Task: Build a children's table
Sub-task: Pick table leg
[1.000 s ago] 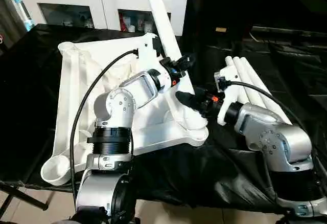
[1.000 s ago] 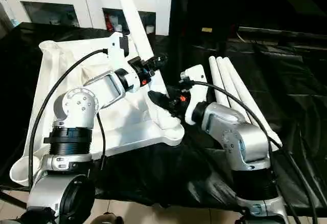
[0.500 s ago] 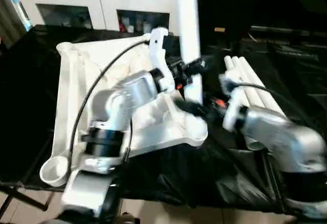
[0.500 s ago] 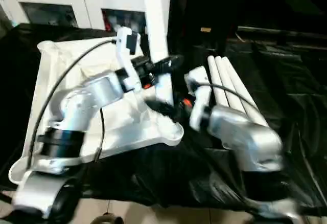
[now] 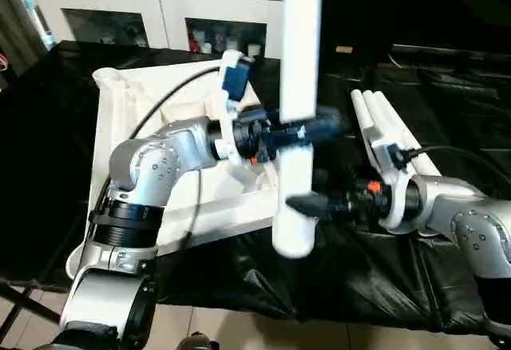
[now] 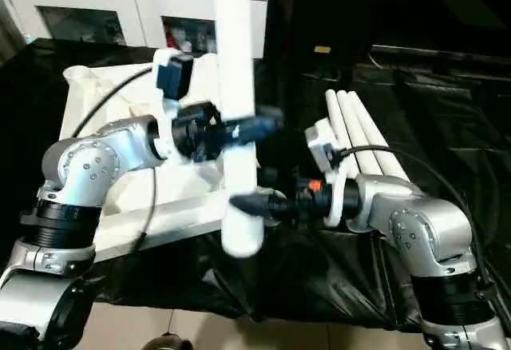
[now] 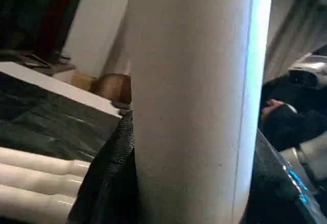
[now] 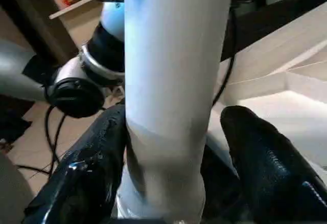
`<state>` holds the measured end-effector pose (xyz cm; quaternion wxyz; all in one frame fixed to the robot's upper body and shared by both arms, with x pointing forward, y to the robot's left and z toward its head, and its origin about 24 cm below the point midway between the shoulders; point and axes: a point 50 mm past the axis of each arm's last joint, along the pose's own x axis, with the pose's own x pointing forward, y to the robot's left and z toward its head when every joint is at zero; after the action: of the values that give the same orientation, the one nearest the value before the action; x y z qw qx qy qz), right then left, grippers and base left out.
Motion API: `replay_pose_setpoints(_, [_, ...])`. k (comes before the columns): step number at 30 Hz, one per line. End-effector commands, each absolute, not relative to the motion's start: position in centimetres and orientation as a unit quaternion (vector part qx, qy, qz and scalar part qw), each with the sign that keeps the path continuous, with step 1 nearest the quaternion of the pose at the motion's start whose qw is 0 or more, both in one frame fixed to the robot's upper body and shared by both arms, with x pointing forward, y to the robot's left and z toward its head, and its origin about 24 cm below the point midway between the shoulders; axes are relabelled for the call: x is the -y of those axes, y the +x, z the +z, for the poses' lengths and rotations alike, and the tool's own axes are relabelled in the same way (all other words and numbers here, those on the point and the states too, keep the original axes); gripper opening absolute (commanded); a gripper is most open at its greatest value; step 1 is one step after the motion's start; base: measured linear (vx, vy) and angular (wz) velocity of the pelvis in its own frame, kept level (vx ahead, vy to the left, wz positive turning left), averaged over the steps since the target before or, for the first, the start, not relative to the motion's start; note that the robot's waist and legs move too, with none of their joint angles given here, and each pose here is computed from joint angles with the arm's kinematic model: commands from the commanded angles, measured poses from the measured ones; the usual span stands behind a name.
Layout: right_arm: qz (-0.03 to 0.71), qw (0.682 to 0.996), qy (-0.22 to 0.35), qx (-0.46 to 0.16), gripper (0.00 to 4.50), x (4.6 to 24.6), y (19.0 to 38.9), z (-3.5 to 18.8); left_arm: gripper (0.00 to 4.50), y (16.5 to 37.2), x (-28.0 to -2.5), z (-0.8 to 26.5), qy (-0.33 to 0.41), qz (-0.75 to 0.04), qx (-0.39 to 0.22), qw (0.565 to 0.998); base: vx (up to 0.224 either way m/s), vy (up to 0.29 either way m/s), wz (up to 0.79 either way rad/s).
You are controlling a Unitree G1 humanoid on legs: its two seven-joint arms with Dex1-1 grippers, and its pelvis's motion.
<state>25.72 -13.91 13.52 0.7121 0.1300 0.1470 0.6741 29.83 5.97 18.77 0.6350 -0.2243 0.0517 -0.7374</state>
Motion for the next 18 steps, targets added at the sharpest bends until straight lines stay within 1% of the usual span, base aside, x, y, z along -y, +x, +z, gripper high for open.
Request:
replay_pose_setpoints(1, [0.680,0.706,0.117,-0.158,2.75,13.80,25.75,13.64,1.88,29.24,-5.39,19.66,-0.216,-0.762,-0.038,0.610,0.000,0.000,0.00])
replay_pose_setpoints(2, [0.682,0.704,0.117,-0.159,2.75,13.78,25.73,13.62,1.88,29.24,-5.38,19.69,-0.216,-0.763,-0.038,0.609,0.000,0.000,0.00])
replay_pose_setpoints(3, [0.687,0.698,0.121,-0.162,2.59,13.73,25.65,13.58,1.88,29.22,-5.38,19.78,-0.216,-0.766,-0.037,0.605,0.000,0.000,0.00])
replay_pose_setpoints(4, [0.687,0.698,0.121,-0.162,2.59,13.73,25.65,13.58,1.88,29.22,-5.38,19.78,-0.216,-0.766,-0.037,0.605,0.000,0.000,0.00])
replay_pose_setpoints(6, [0.691,0.693,0.125,-0.163,2.36,13.69,25.61,13.57,1.88,29.18,-5.36,19.81,-0.216,-0.768,-0.037,0.602,0.000,0.000,0.00])
replay_pose_setpoints(12, [0.697,0.685,0.129,-0.165,1.92,13.60,25.63,13.55,1.88,29.03,-5.38,19.88,-0.219,-0.772,-0.036,0.595,0.000,0.000,0.00])
replay_pose_setpoints(18, [0.694,0.688,0.136,-0.161,1.88,13.43,25.67,13.51,1.88,29.03,-5.35,19.73,-0.221,-0.770,-0.040,0.598,0.000,0.000,0.00])
